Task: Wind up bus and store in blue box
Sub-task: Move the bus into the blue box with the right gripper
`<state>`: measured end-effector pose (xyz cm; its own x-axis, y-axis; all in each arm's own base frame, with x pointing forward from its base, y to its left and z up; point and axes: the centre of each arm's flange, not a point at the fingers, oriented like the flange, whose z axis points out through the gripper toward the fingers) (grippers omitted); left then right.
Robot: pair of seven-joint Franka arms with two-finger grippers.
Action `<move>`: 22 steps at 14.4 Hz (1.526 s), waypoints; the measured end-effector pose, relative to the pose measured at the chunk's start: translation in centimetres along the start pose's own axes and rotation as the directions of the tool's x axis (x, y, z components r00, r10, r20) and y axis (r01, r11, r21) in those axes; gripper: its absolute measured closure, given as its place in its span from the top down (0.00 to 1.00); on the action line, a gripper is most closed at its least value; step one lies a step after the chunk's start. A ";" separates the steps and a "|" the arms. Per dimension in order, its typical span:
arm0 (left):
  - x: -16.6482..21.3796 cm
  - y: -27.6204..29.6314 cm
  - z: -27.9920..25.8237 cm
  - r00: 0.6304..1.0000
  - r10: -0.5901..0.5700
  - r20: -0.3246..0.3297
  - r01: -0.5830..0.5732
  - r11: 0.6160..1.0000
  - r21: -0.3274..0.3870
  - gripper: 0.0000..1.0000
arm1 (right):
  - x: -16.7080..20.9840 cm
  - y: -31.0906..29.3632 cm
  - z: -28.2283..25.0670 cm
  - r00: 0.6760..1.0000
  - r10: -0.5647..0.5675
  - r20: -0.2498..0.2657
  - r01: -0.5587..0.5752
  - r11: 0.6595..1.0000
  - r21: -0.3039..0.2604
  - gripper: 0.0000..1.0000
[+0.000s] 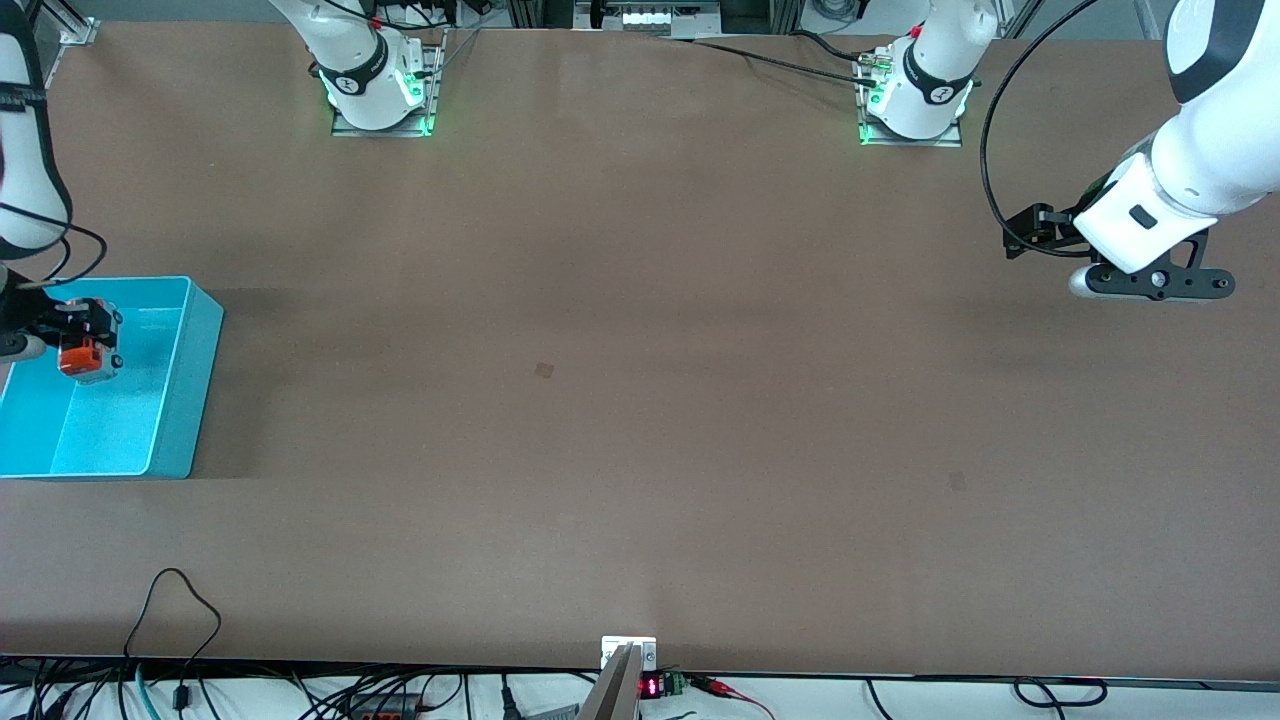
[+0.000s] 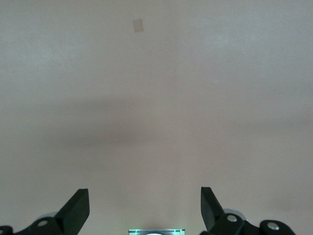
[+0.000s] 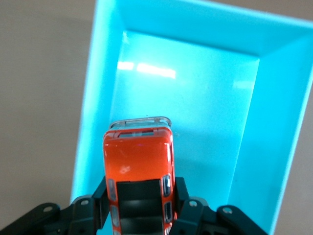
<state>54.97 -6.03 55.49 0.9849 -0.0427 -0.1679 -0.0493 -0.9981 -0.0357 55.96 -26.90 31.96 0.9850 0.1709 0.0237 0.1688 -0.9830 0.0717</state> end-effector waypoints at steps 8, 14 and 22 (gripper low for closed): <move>-0.1 0.5 0.0 1.000 0.009 0.005 -0.009 1.000 0.001 1.00 | -3.6 3.2 8.0 0.982 0.153 0.114 -0.156 0.988 0.017 0.55; -0.2 0.5 0.1 1.000 0.009 0.016 -0.009 1.000 0.002 1.00 | -4.6 4.0 10.6 0.978 0.169 0.127 -0.172 0.985 0.013 0.55; -0.2 0.5 0.1 1.000 0.009 0.016 -0.009 1.000 0.002 1.00 | -4.3 4.2 10.6 0.980 0.167 0.108 -0.168 0.986 -0.001 1.00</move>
<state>54.71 -6.49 55.38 0.9816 -0.0509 -0.1840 -0.0585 -0.9976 -0.0363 52.82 -32.51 21.60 0.9973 -0.0043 -0.0728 0.0007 -0.9977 0.0673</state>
